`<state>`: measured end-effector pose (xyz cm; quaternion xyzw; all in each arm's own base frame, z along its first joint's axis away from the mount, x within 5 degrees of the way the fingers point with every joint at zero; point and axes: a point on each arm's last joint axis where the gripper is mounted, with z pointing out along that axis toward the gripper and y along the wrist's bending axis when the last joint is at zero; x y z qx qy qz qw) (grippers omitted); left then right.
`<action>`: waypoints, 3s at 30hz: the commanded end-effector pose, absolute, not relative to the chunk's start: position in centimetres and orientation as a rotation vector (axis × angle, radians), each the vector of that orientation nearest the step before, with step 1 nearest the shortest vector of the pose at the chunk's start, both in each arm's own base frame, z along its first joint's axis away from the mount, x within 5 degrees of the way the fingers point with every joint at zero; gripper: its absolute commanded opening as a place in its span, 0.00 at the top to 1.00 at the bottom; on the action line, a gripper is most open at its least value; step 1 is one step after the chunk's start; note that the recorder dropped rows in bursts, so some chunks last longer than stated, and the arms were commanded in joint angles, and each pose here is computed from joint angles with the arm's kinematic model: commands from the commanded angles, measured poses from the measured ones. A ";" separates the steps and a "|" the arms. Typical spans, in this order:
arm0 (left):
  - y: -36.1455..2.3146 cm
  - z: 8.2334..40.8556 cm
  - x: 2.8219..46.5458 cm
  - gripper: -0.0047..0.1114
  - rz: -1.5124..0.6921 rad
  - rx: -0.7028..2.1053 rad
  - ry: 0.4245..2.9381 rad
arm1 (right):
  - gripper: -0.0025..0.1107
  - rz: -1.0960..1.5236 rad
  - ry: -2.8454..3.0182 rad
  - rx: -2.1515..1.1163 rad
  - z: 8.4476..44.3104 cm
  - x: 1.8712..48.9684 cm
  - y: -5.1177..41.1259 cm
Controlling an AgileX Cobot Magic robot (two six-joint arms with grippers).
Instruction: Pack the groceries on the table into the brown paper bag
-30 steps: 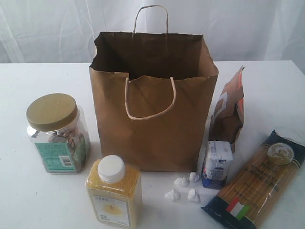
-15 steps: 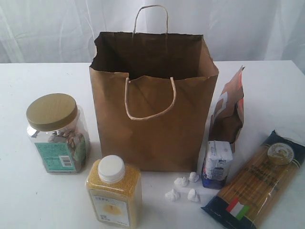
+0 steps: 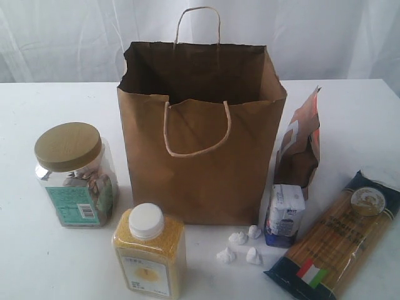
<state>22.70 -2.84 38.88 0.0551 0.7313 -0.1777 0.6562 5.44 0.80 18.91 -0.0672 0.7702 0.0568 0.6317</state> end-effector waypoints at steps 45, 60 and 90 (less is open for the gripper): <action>-12.0 35.7 23.4 0.08 -0.046 0.538 2.499 | 0.98 0.137 1.767 -0.132 18.7 5.4 0.7; -12.3 35.0 23.7 0.08 -0.051 0.538 2.547 | 0.98 0.137 1.767 -0.132 18.7 5.4 0.7; -12.7 30.5 27.6 0.08 -0.032 0.421 2.681 | 0.98 0.137 1.767 -0.132 18.7 5.4 0.7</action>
